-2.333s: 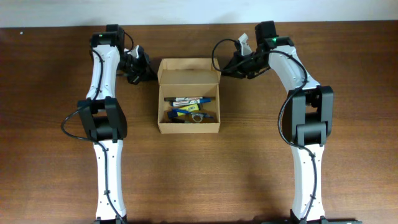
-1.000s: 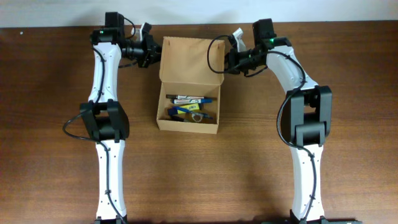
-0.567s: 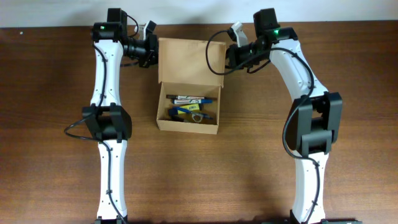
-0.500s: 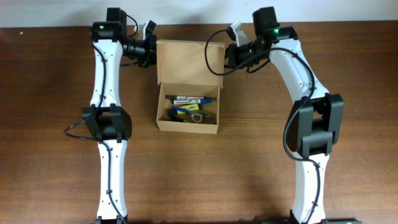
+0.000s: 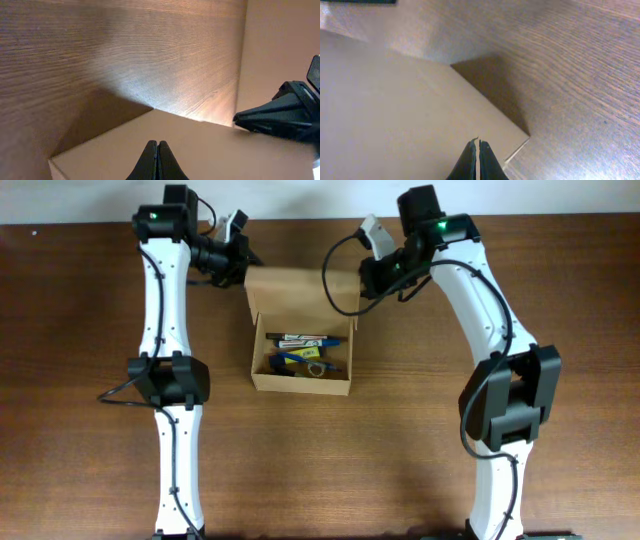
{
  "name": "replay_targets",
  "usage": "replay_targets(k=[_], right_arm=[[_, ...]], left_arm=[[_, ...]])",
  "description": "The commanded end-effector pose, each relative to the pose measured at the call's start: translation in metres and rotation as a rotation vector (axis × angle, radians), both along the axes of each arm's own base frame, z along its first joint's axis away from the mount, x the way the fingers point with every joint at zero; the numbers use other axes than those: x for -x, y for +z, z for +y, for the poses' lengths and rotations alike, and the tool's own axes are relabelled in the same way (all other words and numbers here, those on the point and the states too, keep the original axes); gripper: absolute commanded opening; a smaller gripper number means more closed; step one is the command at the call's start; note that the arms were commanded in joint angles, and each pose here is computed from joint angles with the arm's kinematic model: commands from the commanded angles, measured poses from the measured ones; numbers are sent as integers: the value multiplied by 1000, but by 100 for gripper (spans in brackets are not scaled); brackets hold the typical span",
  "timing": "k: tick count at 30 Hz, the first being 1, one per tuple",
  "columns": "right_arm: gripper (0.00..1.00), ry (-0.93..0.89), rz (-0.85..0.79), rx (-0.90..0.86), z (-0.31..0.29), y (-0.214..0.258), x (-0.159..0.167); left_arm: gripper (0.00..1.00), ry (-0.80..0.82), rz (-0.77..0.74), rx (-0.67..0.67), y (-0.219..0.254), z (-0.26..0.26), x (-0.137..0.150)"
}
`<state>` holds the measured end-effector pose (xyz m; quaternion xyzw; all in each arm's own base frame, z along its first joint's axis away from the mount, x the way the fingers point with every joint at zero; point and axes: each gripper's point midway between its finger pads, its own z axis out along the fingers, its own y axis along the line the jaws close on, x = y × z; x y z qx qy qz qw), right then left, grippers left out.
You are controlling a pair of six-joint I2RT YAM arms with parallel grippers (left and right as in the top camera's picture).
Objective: Pack container
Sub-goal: 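Grip the lid with both grippers and swing it forward over the box, then press the lid down onto the box with both grippers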
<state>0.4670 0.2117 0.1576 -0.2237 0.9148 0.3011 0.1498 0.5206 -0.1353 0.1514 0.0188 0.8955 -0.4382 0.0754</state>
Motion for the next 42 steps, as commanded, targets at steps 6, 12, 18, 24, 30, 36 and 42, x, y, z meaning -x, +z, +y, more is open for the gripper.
replay_targets(k=[6, 12, 18, 24, 30, 36, 42], right_arm=[[4, 65, -125, 132, 14, 39, 26], [4, 93, -93, 218, 11, 33, 44], [4, 103, -80, 338, 2, 29, 58], [4, 128, -71, 460, -5, 34, 80], [4, 160, -99, 484, 1, 51, 100], [4, 152, -129, 485, -2, 68, 108], [4, 143, -136, 462, 0, 74, 110]], left_arm=[[2, -10, -217, -79, 80, 7, 11], [2, -2, -262, -221, 85, 7, 15], [2, -21, -297, -392, 79, -7, 18], [2, -29, -348, -496, 94, -16, 27], [2, -9, -392, -595, 129, -7, 51], [2, -27, -321, -701, 137, 10, 94], [2, -124, -160, -738, 105, 21, 142]])
